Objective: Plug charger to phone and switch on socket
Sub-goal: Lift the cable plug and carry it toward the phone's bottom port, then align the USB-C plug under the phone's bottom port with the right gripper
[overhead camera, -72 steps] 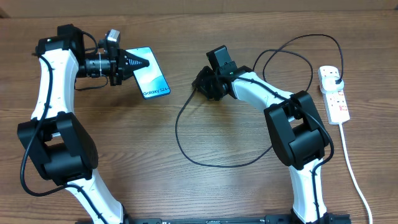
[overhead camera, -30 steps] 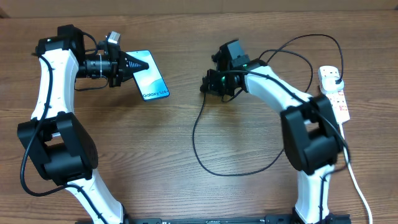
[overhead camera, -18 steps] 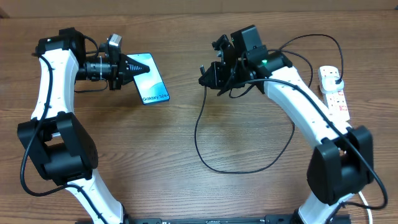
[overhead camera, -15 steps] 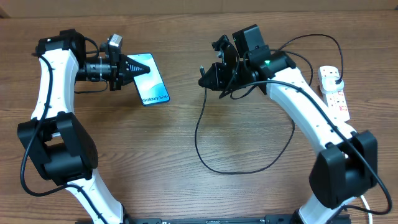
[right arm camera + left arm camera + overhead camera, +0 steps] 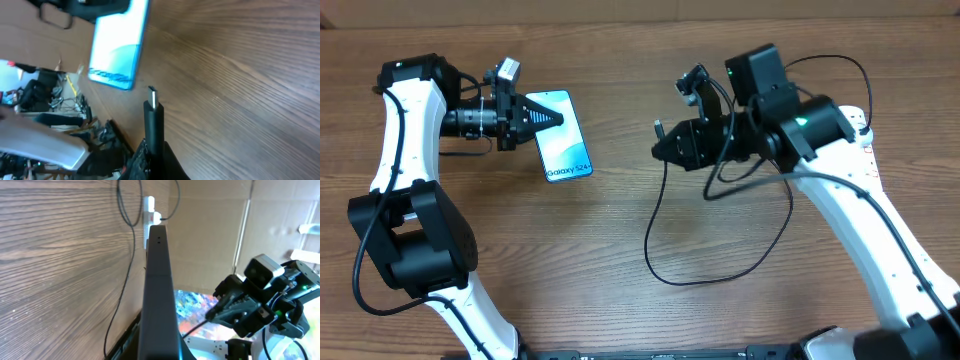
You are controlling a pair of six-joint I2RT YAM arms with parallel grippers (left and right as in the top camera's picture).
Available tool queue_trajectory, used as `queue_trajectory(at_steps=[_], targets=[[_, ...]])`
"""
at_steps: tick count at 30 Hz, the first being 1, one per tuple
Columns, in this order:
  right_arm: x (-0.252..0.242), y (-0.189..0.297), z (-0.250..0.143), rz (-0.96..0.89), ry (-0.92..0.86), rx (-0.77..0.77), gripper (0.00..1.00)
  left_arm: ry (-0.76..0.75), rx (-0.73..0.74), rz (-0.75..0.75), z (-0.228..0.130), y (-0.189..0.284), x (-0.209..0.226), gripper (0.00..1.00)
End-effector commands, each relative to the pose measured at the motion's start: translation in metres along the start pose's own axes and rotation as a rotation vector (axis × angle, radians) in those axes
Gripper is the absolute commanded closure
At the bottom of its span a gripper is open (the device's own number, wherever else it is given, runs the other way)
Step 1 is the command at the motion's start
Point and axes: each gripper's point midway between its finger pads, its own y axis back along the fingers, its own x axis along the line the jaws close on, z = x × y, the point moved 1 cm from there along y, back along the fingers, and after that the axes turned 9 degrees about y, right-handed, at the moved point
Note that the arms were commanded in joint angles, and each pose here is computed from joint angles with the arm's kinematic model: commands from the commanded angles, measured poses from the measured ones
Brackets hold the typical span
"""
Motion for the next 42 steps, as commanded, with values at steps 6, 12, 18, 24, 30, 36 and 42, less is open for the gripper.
queue_trajectory(at_steps=[6,12,18,24,30,36,42], targets=[[0.048,0.01,-0.031,0.241,0.042,-0.055,0.96,-0.171,0.0,-0.119,-0.01,-0.004,-0.027,0.96],[0.039,-0.031,-0.067,0.332,-0.062,-0.024,0.96,-0.253,0.013,-0.226,-0.015,-0.019,-0.049,0.96],[0.046,-0.047,-0.074,0.349,-0.064,-0.015,0.96,-0.318,0.025,-0.3,-0.02,-0.031,-0.066,0.96],[0.051,-0.047,-0.065,0.366,-0.062,-0.044,0.96,-0.346,0.061,-0.301,-0.027,-0.042,-0.078,0.96],[0.053,-0.046,-0.062,0.371,-0.047,-0.056,0.96,-0.408,0.056,-0.303,-0.026,-0.036,-0.105,0.96],[0.06,-0.043,-0.051,0.4,-0.013,-0.097,0.96,-0.436,0.062,-0.305,-0.027,-0.031,-0.134,0.96],[0.067,-0.04,-0.039,0.42,0.024,-0.146,0.96,-0.354,0.089,-0.301,-0.026,-0.034,-0.142,0.96]])
